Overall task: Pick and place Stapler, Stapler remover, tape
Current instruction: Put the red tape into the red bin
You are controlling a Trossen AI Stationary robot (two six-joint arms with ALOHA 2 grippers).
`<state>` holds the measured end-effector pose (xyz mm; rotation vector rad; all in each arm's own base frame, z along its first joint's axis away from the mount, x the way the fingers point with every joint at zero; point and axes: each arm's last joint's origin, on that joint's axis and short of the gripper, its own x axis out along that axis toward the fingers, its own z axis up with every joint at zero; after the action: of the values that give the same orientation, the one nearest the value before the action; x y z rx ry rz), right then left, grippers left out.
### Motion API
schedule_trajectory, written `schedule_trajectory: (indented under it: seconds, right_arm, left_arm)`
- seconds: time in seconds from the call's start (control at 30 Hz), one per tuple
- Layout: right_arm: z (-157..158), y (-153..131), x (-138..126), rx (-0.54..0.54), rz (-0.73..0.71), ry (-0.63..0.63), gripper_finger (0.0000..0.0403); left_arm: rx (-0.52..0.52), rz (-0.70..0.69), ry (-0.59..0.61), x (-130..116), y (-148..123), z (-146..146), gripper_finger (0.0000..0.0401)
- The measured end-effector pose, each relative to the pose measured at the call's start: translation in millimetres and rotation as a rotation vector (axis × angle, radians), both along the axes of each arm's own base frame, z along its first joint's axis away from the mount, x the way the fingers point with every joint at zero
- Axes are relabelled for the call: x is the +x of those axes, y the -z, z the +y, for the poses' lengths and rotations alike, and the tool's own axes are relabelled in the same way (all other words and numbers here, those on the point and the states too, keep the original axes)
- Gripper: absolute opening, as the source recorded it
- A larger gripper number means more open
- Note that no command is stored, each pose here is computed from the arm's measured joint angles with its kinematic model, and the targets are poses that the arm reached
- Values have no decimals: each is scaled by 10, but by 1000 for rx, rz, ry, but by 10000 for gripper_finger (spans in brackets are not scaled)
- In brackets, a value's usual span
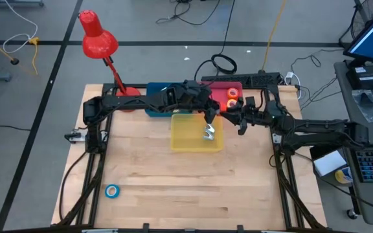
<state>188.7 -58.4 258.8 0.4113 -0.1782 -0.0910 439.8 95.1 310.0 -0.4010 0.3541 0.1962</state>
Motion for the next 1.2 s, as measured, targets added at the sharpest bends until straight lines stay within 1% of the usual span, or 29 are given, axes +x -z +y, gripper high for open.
schedule_trajectory:
  seconds: [0.03, 0.07, 0.2, 0.37, 0.43, 0.53, 0.6, 0.67, 0.73, 0.77, 0.83, 1.0, 1.07, 1.2]
  right_arm:
    - [0, -5, -1, -12, 0, -4, 35]
    - [0, -5, 0, -25, 2, -2, 31]
    - [-11, 1, -2, -50, 11, 25, 31]
    - [-71, 12, -20, -71, 27, 67, 31]
    - [-127, 28, -37, -64, 46, 141, 31]
    - [-235, 53, -79, -60, 83, 260, 31]
    - [-315, 109, -85, -41, 142, 293, 31]
    - [-400, 132, -86, -15, 212, 315, 31]
    - [-501, 102, -36, -5, 283, 341, 31]
    - [-546, 102, -11, 0, 331, 349, 31]
    - [-643, 133, 55, 14, 453, 353, 31]
    - [-948, 132, 274, 21, 672, 363, 31]
    - [-1064, 210, 354, 33, 780, 352, 31]
    - [-1292, 318, 475, 44, 923, 337, 31]
  left_arm:
    - [9, 1, 6, -1, 0, 6, 60]
    - [16, 3, 9, -3, 1, 9, 67]
    - [55, 14, 59, -13, 7, 36, 98]
    - [34, 58, 83, -53, 44, 95, 151]
    - [14, 114, 84, -126, 50, 139, 174]
    - [-32, 236, 86, -238, 108, 152, 207]
    - [-67, 350, 81, -334, 170, 136, 224]
    - [-80, 413, 58, -383, 197, 140, 236]
    - [-111, 507, 48, -453, 267, 125, 245]
    - [-115, 526, 50, -464, 290, 108, 248]
    - [-110, 536, 55, -460, 338, 62, 252]
    - [-62, 583, 49, -445, 415, -100, 255]
    - [-28, 577, 51, -424, 401, -169, 255]
    - [17, 575, 34, -392, 388, -331, 255]
